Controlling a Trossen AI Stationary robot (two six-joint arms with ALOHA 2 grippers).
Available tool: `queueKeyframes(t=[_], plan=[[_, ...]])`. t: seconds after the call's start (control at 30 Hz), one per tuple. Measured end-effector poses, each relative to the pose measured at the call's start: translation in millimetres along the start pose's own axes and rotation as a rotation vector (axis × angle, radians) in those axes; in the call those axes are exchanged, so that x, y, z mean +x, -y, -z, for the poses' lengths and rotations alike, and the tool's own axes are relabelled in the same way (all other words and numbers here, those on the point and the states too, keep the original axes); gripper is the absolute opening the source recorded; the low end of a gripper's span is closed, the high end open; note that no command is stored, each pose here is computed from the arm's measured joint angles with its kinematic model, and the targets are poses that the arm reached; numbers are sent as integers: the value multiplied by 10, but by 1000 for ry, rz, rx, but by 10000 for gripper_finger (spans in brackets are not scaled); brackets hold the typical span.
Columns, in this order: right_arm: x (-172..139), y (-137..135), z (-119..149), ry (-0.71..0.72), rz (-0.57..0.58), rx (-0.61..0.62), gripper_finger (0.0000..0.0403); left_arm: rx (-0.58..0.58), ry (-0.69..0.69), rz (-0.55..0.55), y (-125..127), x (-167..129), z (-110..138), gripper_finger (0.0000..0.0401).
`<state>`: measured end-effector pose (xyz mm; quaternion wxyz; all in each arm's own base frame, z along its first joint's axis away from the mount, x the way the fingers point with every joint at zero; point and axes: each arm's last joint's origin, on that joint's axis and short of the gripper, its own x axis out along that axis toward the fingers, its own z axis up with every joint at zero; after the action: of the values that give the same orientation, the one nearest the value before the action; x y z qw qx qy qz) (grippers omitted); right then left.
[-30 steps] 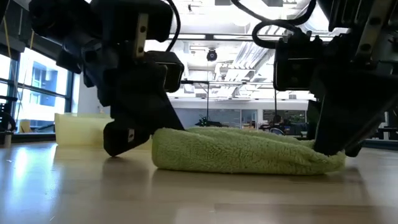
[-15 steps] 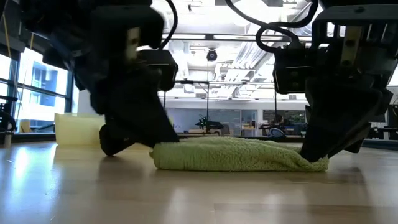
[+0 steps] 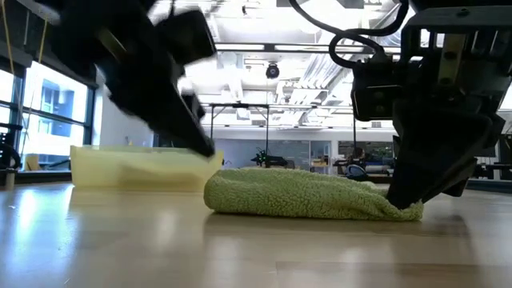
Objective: Roll microfiber towels into tight, uniform cylinder then place into a basket
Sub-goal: Roll the green microfiber towel
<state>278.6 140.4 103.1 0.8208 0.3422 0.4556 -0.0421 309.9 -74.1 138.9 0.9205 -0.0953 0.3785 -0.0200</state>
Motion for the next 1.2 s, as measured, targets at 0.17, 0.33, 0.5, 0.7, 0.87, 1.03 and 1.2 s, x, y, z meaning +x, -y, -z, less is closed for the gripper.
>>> queueKeyframes(t=[0.17,0.33,0.5,0.7,0.87,1.03,1.2], plan=[[1,2,-6,4,-3,-17,2,221,127,88,283,-120,-80,128],[3,5,-12,6,-5,-15,2,359,168,49,465,-41,22,140],[4,7,-17,6,-7,-21,2,427,146,-27,482,102,68,160],[3,-5,-29,24,-16,-17,2,650,87,-98,457,326,166,170],[5,-10,-35,34,-19,-16,2,736,55,-210,420,460,178,169],[6,-12,-43,37,-26,-10,2,753,45,-276,345,501,147,168],[6,-13,-43,39,-26,-10,2,695,16,-275,233,512,127,168]])
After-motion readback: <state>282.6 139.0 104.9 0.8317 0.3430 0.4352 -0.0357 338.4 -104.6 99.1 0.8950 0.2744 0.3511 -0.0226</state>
